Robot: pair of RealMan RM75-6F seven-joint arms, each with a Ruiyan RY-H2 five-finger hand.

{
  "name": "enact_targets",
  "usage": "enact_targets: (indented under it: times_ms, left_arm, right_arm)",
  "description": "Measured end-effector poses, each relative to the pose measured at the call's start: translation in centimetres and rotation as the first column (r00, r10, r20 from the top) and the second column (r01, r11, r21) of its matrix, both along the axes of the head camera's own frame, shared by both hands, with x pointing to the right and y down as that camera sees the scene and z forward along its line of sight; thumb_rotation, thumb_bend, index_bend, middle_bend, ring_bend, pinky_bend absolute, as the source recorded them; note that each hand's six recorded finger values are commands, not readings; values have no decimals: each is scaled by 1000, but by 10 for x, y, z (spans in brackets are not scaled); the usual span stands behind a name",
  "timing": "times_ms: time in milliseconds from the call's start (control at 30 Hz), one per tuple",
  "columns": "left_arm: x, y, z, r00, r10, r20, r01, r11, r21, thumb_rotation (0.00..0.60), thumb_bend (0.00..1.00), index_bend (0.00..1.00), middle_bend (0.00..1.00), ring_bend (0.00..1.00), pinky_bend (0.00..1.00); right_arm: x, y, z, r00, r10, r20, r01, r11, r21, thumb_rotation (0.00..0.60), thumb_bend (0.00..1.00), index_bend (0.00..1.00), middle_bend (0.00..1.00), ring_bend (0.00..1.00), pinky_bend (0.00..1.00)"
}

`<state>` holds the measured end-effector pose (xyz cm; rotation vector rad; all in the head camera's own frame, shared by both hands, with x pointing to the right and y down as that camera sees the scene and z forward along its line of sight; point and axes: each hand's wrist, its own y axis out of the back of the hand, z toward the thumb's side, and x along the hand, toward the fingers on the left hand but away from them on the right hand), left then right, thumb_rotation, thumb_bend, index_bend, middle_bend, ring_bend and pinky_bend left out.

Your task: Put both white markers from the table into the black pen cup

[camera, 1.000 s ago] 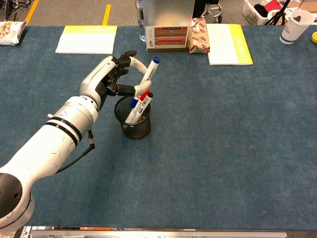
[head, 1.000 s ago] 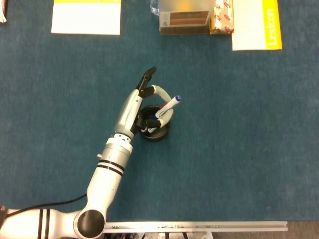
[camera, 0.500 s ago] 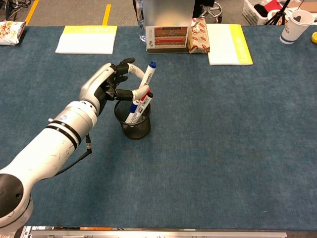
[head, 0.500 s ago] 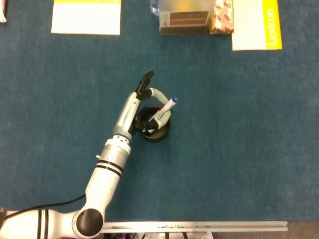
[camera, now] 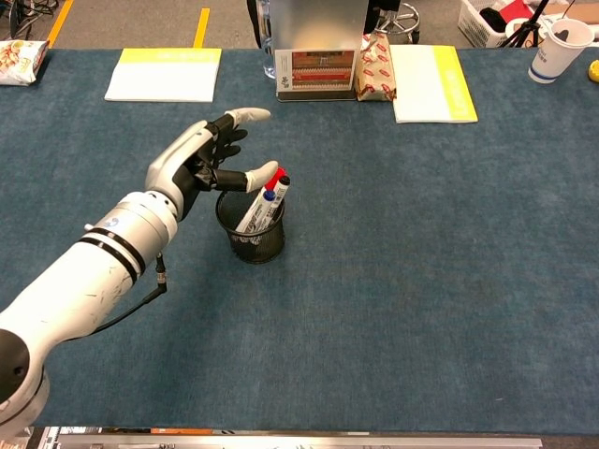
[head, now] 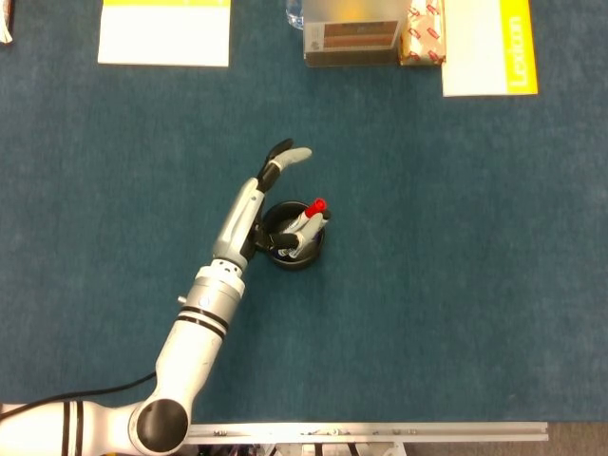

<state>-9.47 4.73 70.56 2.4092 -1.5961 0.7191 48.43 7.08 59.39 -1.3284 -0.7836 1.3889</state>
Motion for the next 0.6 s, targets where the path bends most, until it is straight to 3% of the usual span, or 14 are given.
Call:
enact_targets:
  times_ms: [200, 367, 600]
  left_arm:
    - [-14, -8, -10, 998, -1, 58, -4, 996, 85, 600, 326, 163, 0, 0, 0]
    - [-32, -13, -22, 985, 17, 174, -44, 987, 154, 600, 326, 195, 0, 0, 0]
    - [-71, -21, -45, 914, 56, 401, -167, 955, 247, 600, 327, 254, 27, 0, 0]
  right_arm:
    - [-1, -1, -3, 1000, -2, 5, 2, 1000, 12, 600, 868, 568, 388, 256, 165]
    - [-1, -1, -5, 1000, -6, 4, 6, 1000, 18, 600, 867, 568, 388, 256, 164]
    - [-3, 0, -7, 1000, -10, 5, 10, 1000, 27, 600, 867, 569, 388, 256, 164]
